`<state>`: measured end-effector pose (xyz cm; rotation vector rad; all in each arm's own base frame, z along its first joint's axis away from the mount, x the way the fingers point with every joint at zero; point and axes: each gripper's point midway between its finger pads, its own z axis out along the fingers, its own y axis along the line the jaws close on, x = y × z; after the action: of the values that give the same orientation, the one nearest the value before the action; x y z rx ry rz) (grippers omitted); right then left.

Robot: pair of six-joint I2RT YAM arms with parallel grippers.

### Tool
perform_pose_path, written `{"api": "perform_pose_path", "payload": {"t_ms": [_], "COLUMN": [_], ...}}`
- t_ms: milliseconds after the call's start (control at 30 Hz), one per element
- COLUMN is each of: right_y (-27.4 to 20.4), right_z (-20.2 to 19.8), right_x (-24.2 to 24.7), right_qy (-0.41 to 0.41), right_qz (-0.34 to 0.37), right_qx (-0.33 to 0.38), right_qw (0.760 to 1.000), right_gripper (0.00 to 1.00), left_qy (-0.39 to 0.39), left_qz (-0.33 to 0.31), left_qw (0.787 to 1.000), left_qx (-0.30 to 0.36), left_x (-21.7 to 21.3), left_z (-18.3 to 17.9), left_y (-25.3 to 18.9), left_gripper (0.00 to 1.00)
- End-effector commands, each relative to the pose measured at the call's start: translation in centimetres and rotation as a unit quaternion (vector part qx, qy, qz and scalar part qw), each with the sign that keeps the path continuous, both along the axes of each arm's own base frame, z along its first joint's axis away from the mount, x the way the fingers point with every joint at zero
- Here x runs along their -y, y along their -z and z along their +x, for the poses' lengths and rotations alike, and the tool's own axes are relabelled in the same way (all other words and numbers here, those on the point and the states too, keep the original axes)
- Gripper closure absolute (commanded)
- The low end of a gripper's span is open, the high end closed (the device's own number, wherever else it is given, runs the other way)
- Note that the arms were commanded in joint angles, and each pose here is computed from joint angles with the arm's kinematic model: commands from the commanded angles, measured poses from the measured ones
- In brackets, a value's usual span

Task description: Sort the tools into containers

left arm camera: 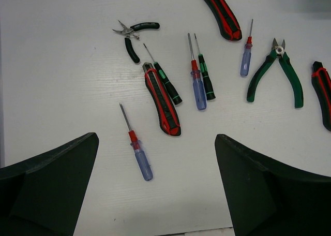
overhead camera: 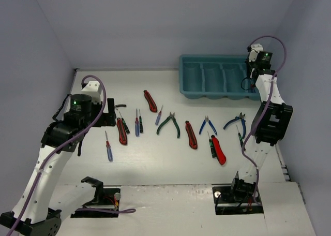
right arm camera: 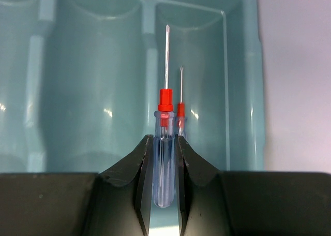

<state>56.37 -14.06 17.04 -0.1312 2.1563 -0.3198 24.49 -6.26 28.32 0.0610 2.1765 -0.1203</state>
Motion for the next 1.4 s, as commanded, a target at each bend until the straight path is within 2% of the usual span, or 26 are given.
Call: {"api": "perform_pose_path", "payload": {"t_ms": [0,167,267,367,400,467,567,767,933,1200,1367], "right_y": [-3.4,-1.3,0.2,0.9,1.1,0.3,-2.4,-9.0,-13.5,-14.2,-13.4], "right_z": [2.9,4.6,5.3,5.9,6.0,6.3,6.2,4.1,-0.5,-9.8,-14.9], "right_x": [1.6,2.1,2.0,1.9,1.8,1.7,1.6,-1.4,-6.7,-18.3,-23.6], "right_qy": [0.008,0.014,0.015,0.015,0.014,0.015,0.015,0.006,-0.011,-0.055,-0.089], "right_qz": [-0.021,-0.011,0.001,0.011,0.014,0.020,0.022,0.054,0.076,0.170,0.235], "right_qx": [0.063,0.058,0.051,0.051,0.051,0.062,0.085,0.136,0.161,0.159,0.146], "right_qw": [0.998,0.998,0.999,0.999,0.999,0.998,0.996,0.989,0.984,0.971,0.957], "right_gripper": [1.00,0.96,0.83,0.62,0.61,0.48,0.37,0.32,0.31,0.30,0.30], "left_qy": [-0.001,-0.008,-0.011,-0.012,-0.012,-0.013,-0.019,-0.040,-0.061,-0.112,-0.129], "left_qz": [-0.005,-0.002,0.001,0.004,0.004,0.007,0.009,0.000,-0.015,-0.030,-0.046], "left_qw": [1.000,1.000,1.000,1.000,1.000,1.000,1.000,0.998,0.995,0.985,0.980], "left_qx": [0.021,0.008,0.001,-0.008,-0.010,-0.017,-0.023,-0.043,-0.083,-0.129,-0.147], "left_x": [0.2,0.1,0.0,0.1,0.1,0.1,0.0,0.2,0.7,-0.5,-1.4], "left_z": [0.8,1.0,1.2,1.3,1.4,1.5,1.7,2.4,2.7,2.4,1.9], "left_y": [-0.8,0.2,0.7,1.3,1.4,1.9,2.2,3.2,5.6,8.9,10.0], "left_gripper": [0.07,0.07,0.07,0.06,0.06,0.07,0.07,0.07,0.07,0.08,0.08]}}
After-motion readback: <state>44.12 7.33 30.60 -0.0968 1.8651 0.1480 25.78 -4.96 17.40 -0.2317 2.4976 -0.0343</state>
